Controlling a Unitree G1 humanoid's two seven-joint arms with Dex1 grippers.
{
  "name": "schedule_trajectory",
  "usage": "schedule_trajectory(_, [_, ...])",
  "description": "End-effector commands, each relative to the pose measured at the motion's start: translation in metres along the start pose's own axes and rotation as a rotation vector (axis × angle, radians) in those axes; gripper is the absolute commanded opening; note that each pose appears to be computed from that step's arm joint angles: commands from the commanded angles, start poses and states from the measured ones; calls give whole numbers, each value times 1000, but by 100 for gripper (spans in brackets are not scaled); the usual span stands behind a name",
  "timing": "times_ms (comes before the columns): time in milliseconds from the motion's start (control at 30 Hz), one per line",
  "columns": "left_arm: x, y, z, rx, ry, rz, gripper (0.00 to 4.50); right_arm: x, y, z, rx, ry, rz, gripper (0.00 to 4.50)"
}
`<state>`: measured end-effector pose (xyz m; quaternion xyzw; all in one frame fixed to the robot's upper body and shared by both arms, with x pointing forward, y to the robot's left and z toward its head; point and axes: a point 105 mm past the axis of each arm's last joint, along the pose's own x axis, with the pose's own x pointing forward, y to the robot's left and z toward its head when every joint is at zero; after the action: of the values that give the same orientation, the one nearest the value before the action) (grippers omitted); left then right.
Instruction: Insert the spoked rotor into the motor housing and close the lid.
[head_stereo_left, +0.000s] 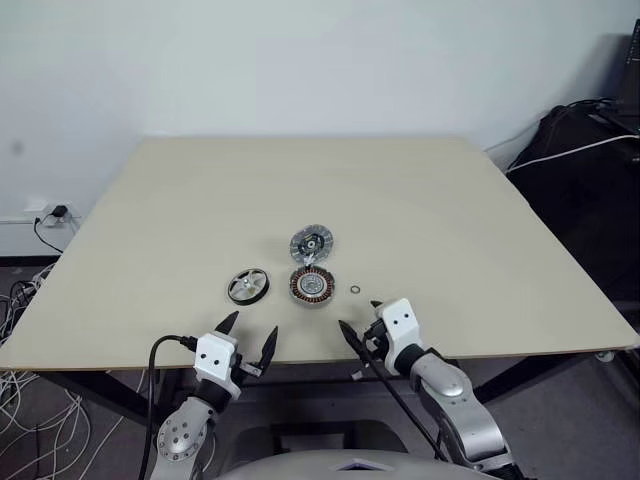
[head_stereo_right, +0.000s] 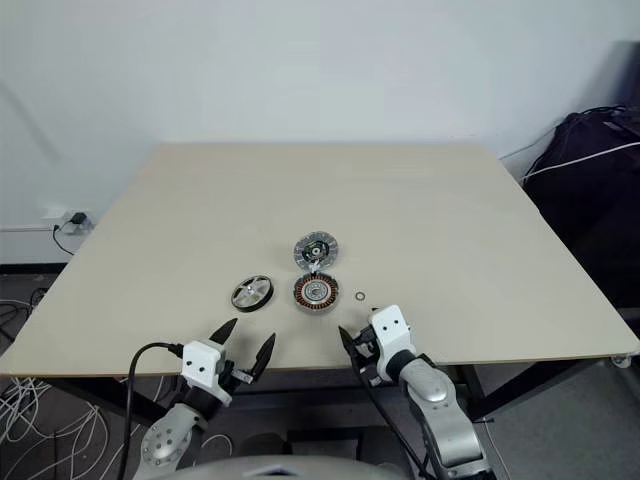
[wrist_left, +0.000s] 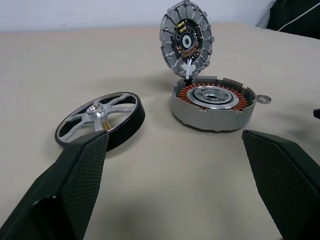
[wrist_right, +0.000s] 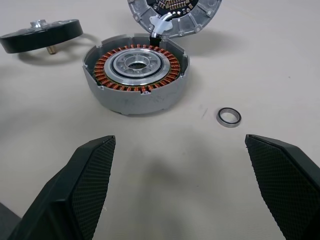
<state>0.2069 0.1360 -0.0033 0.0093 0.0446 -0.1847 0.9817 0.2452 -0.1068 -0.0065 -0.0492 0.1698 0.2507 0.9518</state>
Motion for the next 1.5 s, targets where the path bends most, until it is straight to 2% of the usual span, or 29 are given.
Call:
schedule_trajectory(33, [3,3,13,18,-50,6,450,3,-1,17,-19,-60,0,447])
schedule_trajectory(400, [3,3,12,21,-47,8,450,8,-8,12,9,-13,-51,447])
schedule_trajectory(967, [5,0,13,16,-49,7,450,44,-28,13,42,63,-168,447])
schedule_trajectory(1500, [5,2,9,12,-43,16,450,74,-44,16,9,65,-198,447])
